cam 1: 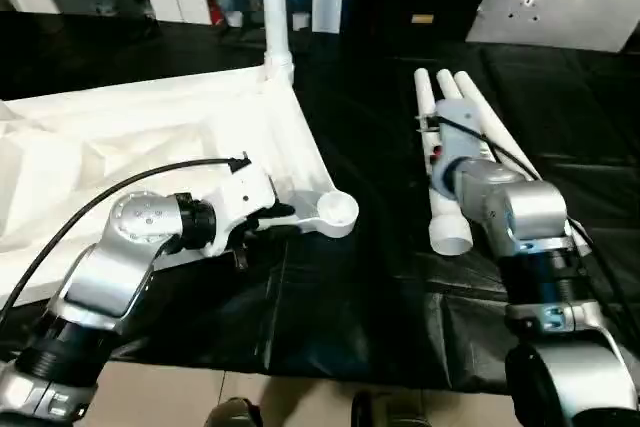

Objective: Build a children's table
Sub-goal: Pick table leg

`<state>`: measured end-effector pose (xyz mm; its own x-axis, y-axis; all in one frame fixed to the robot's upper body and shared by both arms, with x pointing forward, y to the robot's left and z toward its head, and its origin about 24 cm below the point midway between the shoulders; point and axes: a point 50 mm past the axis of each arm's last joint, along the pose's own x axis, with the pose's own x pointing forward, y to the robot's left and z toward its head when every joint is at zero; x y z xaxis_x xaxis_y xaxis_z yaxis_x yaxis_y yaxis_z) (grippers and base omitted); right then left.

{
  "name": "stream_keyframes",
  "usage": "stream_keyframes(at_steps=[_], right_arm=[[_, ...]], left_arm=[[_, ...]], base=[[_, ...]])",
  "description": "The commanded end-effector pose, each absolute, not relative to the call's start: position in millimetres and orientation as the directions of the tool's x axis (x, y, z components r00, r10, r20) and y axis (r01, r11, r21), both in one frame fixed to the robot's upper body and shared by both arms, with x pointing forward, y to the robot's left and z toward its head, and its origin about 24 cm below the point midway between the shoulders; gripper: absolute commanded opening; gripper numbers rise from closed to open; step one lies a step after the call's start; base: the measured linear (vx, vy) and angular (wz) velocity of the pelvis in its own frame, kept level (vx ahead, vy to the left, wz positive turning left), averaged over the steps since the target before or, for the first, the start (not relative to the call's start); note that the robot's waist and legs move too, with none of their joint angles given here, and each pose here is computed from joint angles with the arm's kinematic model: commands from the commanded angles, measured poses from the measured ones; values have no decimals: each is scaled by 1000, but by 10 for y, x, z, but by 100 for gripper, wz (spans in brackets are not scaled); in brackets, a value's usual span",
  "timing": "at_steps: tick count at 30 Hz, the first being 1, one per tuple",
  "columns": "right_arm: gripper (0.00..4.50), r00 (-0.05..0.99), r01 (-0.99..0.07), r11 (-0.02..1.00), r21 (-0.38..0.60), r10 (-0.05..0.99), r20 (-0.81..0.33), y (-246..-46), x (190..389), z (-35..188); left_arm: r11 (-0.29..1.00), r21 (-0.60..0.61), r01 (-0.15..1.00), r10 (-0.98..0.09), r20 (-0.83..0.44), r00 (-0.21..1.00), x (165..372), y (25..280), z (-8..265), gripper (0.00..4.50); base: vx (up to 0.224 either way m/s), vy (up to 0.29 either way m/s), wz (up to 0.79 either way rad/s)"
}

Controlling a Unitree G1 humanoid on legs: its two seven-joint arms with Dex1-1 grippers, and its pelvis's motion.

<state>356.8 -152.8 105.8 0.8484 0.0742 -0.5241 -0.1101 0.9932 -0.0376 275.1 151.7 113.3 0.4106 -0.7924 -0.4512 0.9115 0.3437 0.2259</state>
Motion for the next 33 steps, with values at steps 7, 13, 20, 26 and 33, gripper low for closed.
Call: stream_keyframes(at_steps=[7,13,20,26,33], right_arm=[[450,794,-57,998,20,58,-605,-1646,3460,1081],[450,726,-84,993,78,114,-678,-1660,3377,970],[450,695,-121,987,105,159,-701,-1621,3330,1003],[450,688,-151,982,112,186,-702,-1561,3308,1067],[450,670,-178,975,131,218,-710,-1490,3225,1093]], left_arm=[[405,183,896,-803,-398,444,2594,1459,1290,155],[424,162,891,-799,-397,452,2563,1398,1238,155],[438,154,885,-794,-394,462,2549,1366,1278,155],[444,155,882,-789,-400,467,2504,1388,1299,155],[438,145,887,-785,-419,456,2435,1437,1312,155]], base=[[0,0,0],[0,0,0],[0,0,0],[0,0,0],[0,0,0]])
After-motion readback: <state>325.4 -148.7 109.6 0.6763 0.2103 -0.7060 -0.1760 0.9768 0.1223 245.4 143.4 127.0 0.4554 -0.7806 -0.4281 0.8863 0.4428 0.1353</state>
